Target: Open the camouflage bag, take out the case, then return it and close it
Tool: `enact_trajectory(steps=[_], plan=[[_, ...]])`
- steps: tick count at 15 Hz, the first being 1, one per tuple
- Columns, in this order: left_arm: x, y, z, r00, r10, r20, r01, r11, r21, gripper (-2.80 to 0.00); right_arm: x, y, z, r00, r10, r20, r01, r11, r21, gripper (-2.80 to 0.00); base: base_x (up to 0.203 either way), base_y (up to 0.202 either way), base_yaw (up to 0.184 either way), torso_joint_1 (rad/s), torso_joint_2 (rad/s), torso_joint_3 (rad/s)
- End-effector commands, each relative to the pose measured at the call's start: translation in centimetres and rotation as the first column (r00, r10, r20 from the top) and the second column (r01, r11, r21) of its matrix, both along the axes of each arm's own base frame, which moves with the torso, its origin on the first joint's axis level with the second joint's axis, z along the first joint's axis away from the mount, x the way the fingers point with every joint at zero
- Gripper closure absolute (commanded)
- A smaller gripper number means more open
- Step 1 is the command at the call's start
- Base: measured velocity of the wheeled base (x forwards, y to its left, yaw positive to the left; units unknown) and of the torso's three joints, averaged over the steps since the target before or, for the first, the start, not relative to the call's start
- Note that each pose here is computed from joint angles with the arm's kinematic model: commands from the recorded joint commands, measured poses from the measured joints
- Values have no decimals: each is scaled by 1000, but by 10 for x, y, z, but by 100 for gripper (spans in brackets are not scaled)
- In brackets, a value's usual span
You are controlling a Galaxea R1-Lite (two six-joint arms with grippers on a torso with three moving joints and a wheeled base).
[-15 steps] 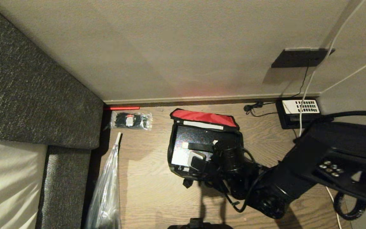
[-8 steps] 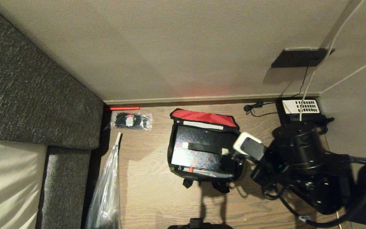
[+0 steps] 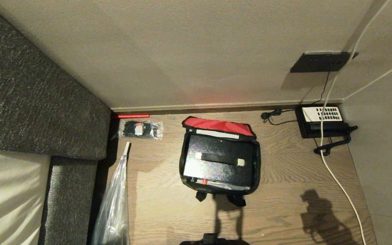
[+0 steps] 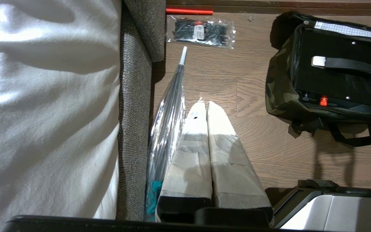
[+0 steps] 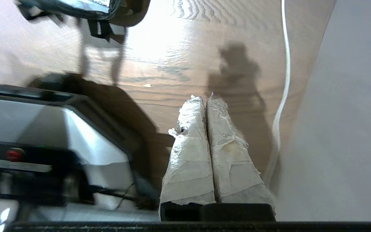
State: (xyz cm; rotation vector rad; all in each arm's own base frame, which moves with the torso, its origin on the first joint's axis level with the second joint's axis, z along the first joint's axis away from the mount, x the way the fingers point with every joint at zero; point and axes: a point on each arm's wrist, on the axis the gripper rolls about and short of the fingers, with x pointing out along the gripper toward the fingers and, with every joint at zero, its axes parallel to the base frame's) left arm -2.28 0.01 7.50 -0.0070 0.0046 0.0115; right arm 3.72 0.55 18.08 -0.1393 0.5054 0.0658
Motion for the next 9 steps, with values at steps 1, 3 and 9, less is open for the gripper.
enact_trajectory(steps=[1, 3, 9], plan=[[0, 0, -1, 1000, 1, -3, -1, 1000, -1, 0, -60, -10, -39, 975, -48, 216, 27, 995, 98, 0, 0, 0, 0, 0, 0, 0], [0, 0, -1, 1000, 1, -3, -1, 1000, -1, 0, -68, -8, -84, 965, -47, 256, 25, 996, 88, 0, 0, 0, 0, 0, 0, 0], [0, 0, -1, 1000, 1, -3, -1, 1000, -1, 0, -61, -5, -105, 872, -34, 488, 4, 998, 63, 0, 0, 0, 0, 0, 0, 0]])
